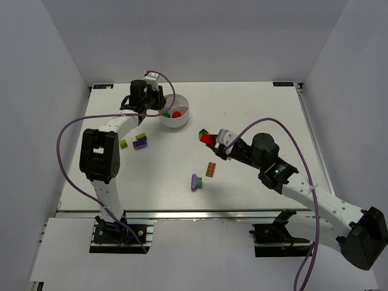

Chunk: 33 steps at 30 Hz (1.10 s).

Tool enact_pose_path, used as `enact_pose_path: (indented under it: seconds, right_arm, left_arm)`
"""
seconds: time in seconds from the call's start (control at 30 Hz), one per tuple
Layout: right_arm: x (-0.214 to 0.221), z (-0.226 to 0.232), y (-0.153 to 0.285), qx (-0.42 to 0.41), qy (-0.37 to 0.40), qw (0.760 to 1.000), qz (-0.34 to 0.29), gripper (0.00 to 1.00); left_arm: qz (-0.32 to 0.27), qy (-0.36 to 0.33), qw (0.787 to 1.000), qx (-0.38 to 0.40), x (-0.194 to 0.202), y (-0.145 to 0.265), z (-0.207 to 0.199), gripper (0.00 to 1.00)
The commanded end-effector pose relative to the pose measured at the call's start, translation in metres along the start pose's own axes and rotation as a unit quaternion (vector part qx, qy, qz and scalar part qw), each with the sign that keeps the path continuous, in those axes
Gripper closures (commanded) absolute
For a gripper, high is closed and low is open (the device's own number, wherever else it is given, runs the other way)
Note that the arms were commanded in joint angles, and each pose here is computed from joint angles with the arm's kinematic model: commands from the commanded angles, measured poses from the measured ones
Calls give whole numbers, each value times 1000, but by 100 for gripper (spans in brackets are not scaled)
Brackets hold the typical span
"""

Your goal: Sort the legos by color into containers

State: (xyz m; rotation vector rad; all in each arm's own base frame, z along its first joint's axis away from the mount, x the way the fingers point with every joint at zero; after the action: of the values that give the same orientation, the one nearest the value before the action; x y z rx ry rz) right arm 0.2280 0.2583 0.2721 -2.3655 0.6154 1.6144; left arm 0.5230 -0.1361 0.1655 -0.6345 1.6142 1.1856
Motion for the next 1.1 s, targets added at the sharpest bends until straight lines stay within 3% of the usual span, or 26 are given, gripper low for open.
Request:
enact_pose_path:
  seconds: [0.0,0.13,0.33,0.43,0.53,0.6,0.67,0.7,0.83,1.07]
  right_arm:
    - [-6,-1,0,3,9,1000,-18,100]
    - [-5,-1,0,1,8,1000,-16,100]
    - [-5,-1,-1,2,5,1000,-15,100]
    - [-2,0,-3,-4,-2,1000,-11,100]
    - [1,1,-5,-7,-8,1000,-7,100]
    - [4,0,-5,-4,-9,1000,-3,100]
    - [6,-1,-6,0,-7,1000,-1,100]
    - [6,-2,-6,3,-6,1000,-2,100]
    - [8,-3,-6,6,-5,1000,2,100]
    - [14,-4,-7,7,5,1000,9,100]
  left_arm:
    - [-20,-6,1000,-10,-24,5,2,55]
    - [-30,-4,999,-15,-32,9,3,42]
    - [-68,5,997,-37,-63,32,4,41]
    - [-94,33,994,-43,-72,49,1,46]
    - [-144,65,987,-25,-96,79,-11,63]
    - [-167,82,982,15,-101,99,-28,65]
    - [-176,120,974,78,-99,116,-51,59]
    - [-179,132,969,104,-104,124,-60,52]
    - [-167,206,940,216,-76,148,-100,40]
    - [-143,199,919,309,-57,177,-157,32]
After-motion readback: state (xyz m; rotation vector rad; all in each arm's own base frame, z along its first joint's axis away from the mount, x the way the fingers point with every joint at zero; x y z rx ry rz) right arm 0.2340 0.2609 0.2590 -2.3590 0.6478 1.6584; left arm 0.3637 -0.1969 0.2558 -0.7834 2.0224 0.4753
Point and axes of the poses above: each gripper's point midway between its finger pads, its own y axis back along the fingers, its own z axis along the line the jaws close on, x = y × z, the point moved 3 cm from there along y, back along the fingers, and after that the axes turned 6 degrees about -y, right-handed, at the moved point
